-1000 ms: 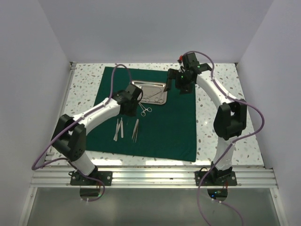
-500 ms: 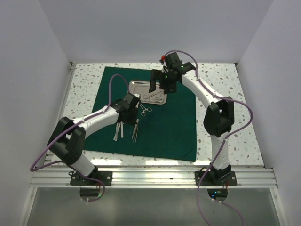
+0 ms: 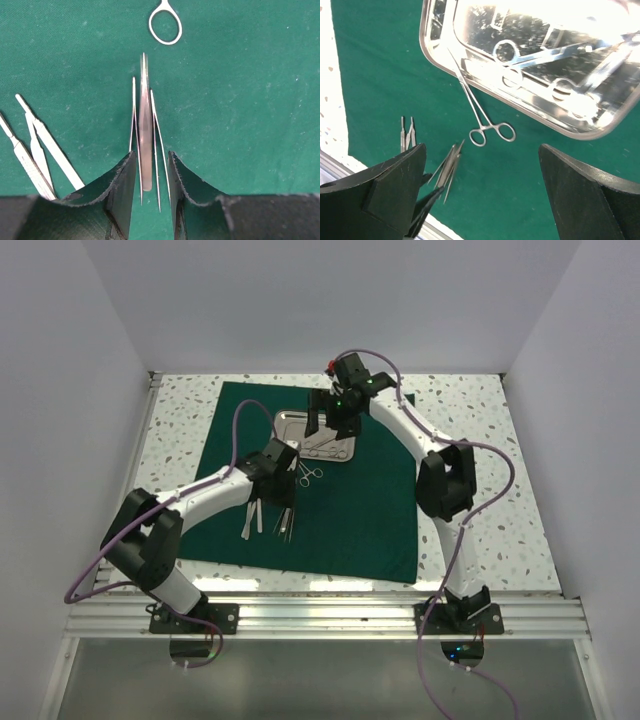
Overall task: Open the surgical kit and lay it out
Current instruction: Place the medical item in the surgical kit, then pick up the medical item from the container.
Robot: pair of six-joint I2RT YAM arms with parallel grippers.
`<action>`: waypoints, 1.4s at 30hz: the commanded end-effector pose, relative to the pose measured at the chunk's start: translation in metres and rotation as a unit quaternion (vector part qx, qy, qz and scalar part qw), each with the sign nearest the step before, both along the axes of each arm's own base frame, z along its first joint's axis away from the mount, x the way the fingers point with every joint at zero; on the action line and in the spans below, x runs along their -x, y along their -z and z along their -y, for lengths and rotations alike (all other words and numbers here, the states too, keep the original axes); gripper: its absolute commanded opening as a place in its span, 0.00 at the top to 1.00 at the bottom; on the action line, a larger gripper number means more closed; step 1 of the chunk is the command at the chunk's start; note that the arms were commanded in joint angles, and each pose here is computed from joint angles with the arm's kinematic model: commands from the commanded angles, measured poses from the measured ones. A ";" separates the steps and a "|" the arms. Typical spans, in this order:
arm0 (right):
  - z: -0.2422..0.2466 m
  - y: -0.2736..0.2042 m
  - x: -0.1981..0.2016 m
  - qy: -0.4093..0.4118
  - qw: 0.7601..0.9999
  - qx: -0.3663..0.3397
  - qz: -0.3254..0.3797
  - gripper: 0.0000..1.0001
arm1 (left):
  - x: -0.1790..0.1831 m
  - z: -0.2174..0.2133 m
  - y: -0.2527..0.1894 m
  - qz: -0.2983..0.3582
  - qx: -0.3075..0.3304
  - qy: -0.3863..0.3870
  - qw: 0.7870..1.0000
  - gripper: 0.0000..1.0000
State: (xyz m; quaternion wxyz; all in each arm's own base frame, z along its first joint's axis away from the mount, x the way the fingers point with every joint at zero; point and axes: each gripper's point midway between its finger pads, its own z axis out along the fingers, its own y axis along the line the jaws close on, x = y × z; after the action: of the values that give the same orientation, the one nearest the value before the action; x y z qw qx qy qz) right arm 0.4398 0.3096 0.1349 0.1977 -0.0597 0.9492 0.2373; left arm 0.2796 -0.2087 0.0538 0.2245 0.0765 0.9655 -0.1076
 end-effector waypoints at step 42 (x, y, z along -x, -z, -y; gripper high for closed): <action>-0.047 0.113 0.011 -0.088 0.982 0.165 0.012 0.11 | -0.067 -0.067 -0.135 0.150 -0.022 -0.059 0.987 0.67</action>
State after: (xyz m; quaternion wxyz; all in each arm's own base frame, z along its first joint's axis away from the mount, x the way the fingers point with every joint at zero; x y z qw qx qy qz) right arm 0.4247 0.3631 0.0322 0.1648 -0.1597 0.9645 0.1310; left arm 0.3392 -0.1481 0.1872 0.3628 0.0315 0.9285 -0.0729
